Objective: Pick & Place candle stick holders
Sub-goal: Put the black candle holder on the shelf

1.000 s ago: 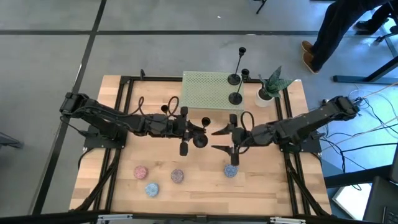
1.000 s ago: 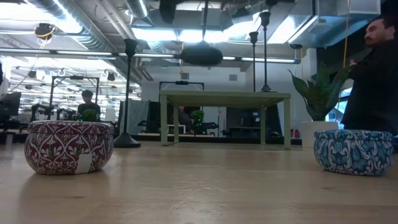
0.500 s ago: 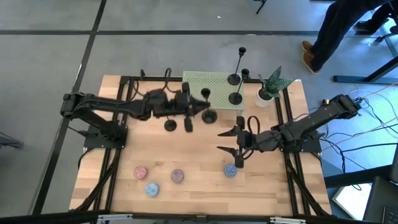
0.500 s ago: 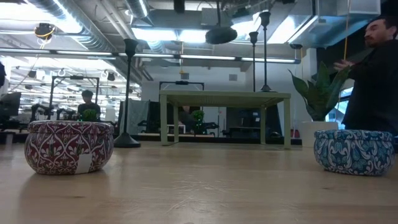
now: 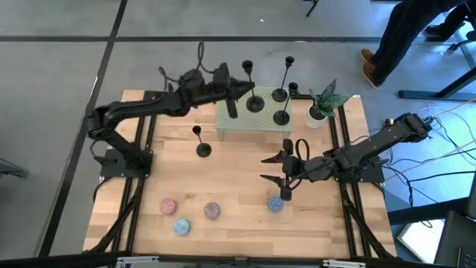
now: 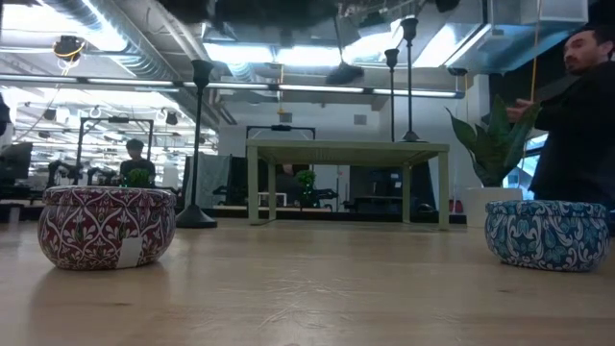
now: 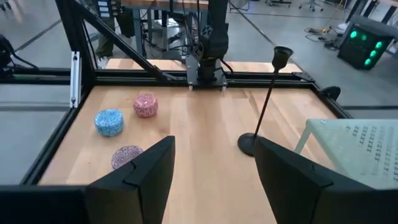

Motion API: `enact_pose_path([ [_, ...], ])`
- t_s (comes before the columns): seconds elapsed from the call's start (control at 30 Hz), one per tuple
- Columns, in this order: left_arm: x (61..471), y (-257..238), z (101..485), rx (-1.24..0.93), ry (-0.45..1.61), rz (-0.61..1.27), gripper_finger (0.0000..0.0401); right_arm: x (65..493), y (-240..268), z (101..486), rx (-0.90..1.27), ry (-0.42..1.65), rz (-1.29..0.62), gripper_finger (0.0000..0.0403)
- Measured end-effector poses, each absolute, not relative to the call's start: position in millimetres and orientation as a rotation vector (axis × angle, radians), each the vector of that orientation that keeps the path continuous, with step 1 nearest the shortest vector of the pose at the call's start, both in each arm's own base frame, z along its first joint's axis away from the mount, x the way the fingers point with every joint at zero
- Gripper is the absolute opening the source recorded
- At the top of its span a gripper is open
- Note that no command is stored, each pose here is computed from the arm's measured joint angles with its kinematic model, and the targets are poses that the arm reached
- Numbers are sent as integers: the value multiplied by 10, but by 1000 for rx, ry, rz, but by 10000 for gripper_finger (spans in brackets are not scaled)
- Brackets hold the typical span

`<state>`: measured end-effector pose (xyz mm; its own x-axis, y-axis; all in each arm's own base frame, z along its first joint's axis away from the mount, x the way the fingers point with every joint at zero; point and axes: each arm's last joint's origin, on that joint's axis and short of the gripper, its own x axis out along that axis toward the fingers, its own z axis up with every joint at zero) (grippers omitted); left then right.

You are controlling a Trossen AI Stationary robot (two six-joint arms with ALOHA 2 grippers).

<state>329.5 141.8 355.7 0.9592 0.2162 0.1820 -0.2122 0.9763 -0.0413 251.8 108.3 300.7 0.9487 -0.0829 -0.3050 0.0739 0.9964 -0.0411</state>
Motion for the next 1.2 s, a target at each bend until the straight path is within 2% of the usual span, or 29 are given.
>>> enact_pose_path([
  [0.27,3579,2079,3246,-58,-158,273,13,2486,1082,2937,47,376,-106,225],
  [0.47,3716,2350,3083,-73,-135,301,13,2469,1071,2897,75,415,-125,225],
  [0.73,3738,2525,2832,-103,-78,337,13,2379,1114,2785,142,537,-121,225],
  [0.97,3744,2543,2786,-94,-58,343,13,2269,1141,2724,119,628,-125,225],
  [1.2,3768,2512,2725,-73,6,345,13,2087,1029,2812,89,623,-229,225],
])
